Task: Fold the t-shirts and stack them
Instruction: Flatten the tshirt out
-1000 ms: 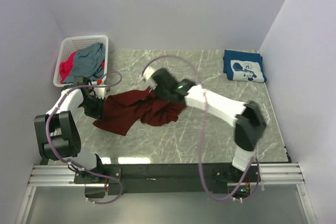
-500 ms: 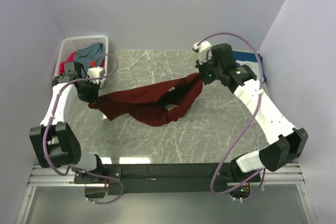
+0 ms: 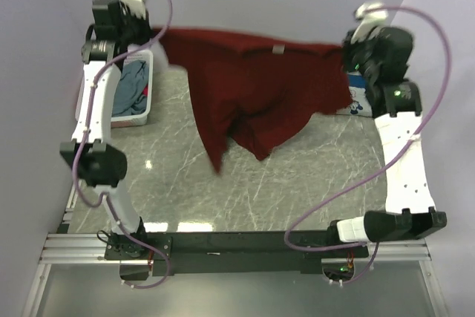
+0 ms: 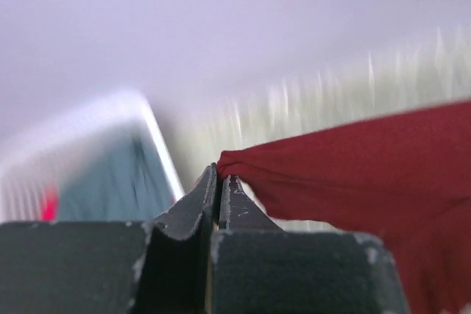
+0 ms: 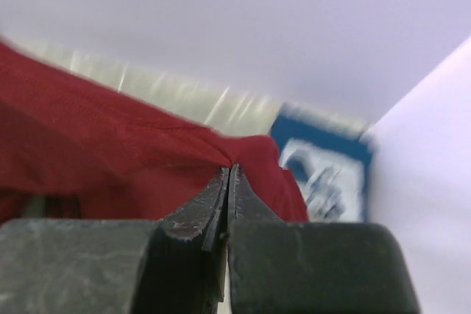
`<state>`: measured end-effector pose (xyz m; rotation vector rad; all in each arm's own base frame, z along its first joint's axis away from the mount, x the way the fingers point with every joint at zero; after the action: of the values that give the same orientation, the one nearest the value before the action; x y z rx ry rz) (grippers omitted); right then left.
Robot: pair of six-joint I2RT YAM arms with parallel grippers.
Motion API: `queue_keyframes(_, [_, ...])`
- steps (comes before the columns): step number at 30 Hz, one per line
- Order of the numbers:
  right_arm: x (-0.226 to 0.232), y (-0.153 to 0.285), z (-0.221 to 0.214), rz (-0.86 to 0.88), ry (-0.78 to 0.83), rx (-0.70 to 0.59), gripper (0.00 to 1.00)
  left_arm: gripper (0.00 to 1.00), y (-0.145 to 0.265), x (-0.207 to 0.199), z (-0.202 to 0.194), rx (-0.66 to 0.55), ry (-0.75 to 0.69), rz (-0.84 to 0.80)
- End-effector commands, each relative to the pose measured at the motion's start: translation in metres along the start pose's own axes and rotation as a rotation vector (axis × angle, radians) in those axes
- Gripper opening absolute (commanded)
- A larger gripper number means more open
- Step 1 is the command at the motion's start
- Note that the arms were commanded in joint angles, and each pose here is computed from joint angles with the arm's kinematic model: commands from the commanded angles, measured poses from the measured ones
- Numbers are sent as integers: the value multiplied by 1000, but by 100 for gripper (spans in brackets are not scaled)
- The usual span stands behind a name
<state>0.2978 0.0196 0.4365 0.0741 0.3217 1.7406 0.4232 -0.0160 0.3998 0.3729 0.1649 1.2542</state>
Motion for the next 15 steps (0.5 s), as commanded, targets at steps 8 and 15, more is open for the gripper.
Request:
queue_keyframes(8, [-76,80,164,-309,-67,-675,0,1,81,16,183,-1013,95,259])
queue_keyframes(15, [-46,117,129,-139,53,-672,0,1,94,-2,137,-892,-34,154])
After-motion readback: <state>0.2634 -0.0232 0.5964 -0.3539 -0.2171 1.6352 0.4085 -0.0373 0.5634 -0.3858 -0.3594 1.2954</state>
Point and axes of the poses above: each gripper's point midway between its finger pads, its own y axis back along the fingers, its own x axis along the line the jaws close on, z = x × y, the point moved 10 cm from there along y, back along the fingers, and after that the axes turned 1 degree about -y, right-handed, at the moved point
